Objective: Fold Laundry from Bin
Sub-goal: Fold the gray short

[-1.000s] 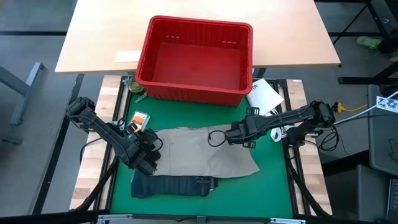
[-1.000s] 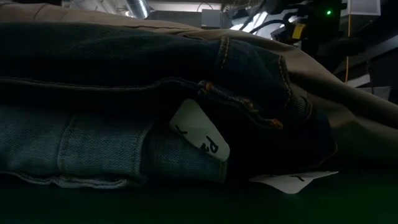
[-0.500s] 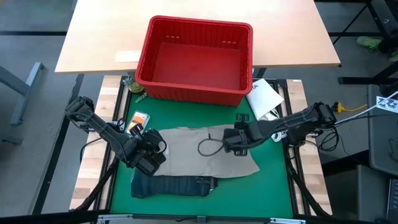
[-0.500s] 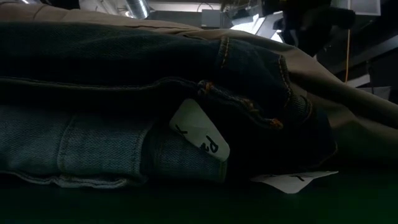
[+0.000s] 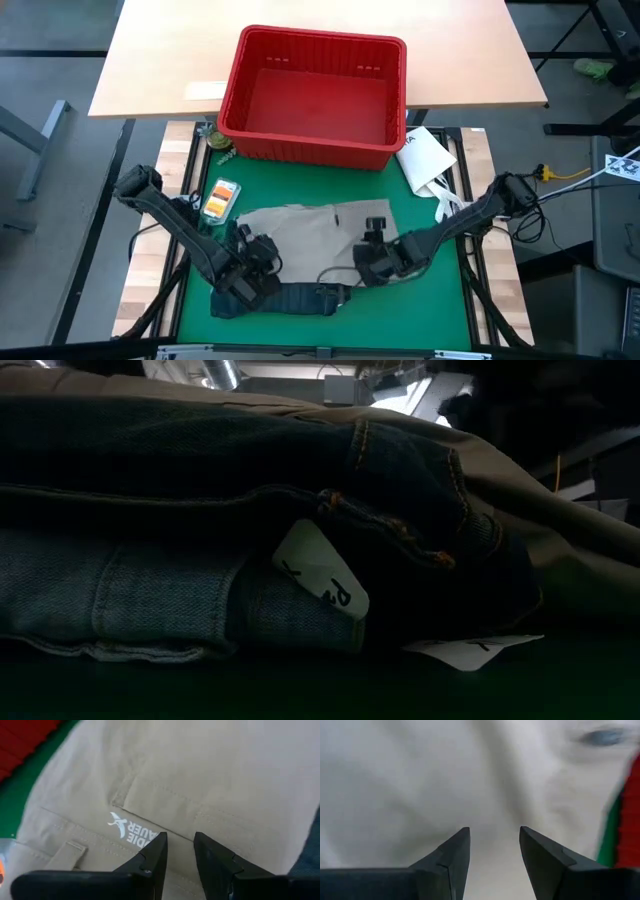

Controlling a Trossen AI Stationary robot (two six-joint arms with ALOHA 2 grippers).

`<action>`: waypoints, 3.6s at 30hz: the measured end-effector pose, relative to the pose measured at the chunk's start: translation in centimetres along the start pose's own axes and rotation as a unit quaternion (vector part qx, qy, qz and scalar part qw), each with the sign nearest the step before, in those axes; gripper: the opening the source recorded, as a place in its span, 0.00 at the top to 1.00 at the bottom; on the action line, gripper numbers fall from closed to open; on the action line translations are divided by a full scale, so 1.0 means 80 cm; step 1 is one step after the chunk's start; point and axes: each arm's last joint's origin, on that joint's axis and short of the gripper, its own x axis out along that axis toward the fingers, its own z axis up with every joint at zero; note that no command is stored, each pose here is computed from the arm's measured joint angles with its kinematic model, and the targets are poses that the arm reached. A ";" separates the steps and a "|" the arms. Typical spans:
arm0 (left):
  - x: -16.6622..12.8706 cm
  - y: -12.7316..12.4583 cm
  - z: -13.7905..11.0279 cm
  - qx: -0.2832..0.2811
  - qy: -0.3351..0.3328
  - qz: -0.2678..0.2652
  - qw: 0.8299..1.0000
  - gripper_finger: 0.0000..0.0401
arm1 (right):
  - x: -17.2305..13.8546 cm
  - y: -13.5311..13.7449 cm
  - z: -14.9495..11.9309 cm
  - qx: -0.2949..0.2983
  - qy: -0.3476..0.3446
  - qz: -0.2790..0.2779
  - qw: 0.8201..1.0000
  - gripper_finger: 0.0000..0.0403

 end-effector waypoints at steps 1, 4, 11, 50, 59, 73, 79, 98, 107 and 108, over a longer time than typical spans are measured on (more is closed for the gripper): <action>0.004 -0.004 -0.004 0.007 0.003 0.004 1.000 0.76 | 0.005 0.009 -0.003 0.000 0.002 0.002 1.000 0.57; 0.015 -0.015 -0.016 0.026 0.013 0.016 0.999 0.77 | 0.020 0.031 -0.013 0.001 0.021 -0.001 1.000 0.57; 0.032 -0.028 -0.031 0.048 0.030 0.034 0.998 0.77 | 0.056 0.063 -0.041 -0.003 0.074 -0.020 0.997 0.57; 0.029 -0.027 -0.027 0.037 0.034 0.022 0.998 0.77 | -0.010 0.152 -0.048 -0.122 0.091 0.018 0.988 0.57; 0.029 -0.027 -0.027 0.037 0.033 0.021 0.999 0.77 | 0.032 0.166 -0.057 -0.130 0.130 -0.026 0.983 0.57; 0.029 -0.027 -0.027 0.037 0.032 0.020 0.999 0.77 | 0.038 0.157 -0.064 -0.132 0.151 -0.082 0.976 0.86; 0.029 -0.027 -0.027 0.037 0.035 0.019 0.999 0.77 | 0.037 0.157 -0.063 -0.148 0.150 -0.085 0.974 0.96; 0.015 -0.030 -0.016 0.040 0.040 -0.003 0.998 0.77 | -0.049 0.134 0.001 -0.255 0.103 -0.182 0.944 0.99; 0.008 -0.033 -0.013 0.036 0.034 -0.013 0.999 0.77 | -0.076 0.112 0.046 -0.298 0.007 -0.289 0.910 0.99; 0.008 -0.034 -0.014 0.035 0.035 -0.014 0.999 0.77 | -0.076 0.107 0.051 -0.302 0.004 -0.298 0.906 0.99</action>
